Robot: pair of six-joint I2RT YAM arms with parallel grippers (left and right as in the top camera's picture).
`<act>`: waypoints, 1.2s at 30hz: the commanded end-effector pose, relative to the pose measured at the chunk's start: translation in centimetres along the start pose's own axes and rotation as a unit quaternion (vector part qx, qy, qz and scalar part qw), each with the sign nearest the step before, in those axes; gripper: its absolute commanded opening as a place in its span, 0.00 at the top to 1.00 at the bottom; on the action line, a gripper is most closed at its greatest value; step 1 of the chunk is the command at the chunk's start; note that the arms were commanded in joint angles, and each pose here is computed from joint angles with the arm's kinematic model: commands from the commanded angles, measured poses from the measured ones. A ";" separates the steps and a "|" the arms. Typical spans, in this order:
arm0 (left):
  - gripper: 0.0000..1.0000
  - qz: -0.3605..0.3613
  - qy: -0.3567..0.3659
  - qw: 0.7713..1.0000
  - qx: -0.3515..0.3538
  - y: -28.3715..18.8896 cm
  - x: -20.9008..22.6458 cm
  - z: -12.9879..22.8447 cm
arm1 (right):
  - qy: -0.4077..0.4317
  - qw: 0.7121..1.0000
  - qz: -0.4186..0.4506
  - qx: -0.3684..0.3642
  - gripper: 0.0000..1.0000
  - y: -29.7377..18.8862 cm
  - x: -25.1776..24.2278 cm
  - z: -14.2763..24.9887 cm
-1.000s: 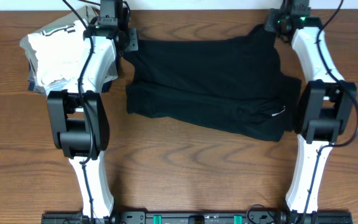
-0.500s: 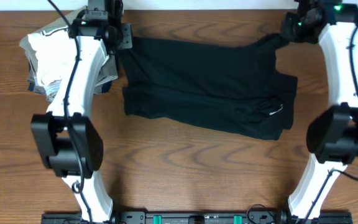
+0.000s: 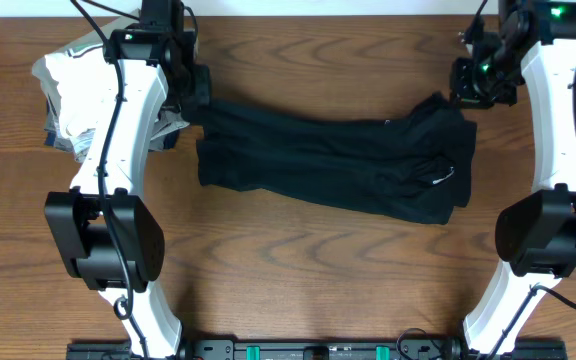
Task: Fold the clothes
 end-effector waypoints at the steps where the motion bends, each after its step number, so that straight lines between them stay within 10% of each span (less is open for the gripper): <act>1: 0.94 0.004 -0.003 1.000 0.022 -0.2 0.0 0.7 | -0.011 1.000 0.011 0.015 0.99 0.7 -0.4 0.5; 23: 0.93 0.014 0.018 0.994 0.110 6.6 -1.8 5.6 | 0.023 0.990 0.017 0.138 0.99 10.4 -3.8 4.7; 27: 0.70 0.014 0.018 0.994 0.111 6.7 -1.8 5.7 | 0.026 0.989 0.019 0.143 0.78 10.7 -4.4 5.0; 36: 0.42 0.014 0.018 0.995 0.095 6.3 -1.7 4.9 | 0.058 0.992 -0.006 0.110 0.75 9.5 -6.5 3.6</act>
Point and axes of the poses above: each gripper's point midway between its finger pads, its own y axis out along the fingers, its own x axis along the line the jaws close on, z = x × y, the point moved 9 cm from there along -y, back along the fingers, and after that the axes turned 9 degrees about y, right-handed, at the moved point
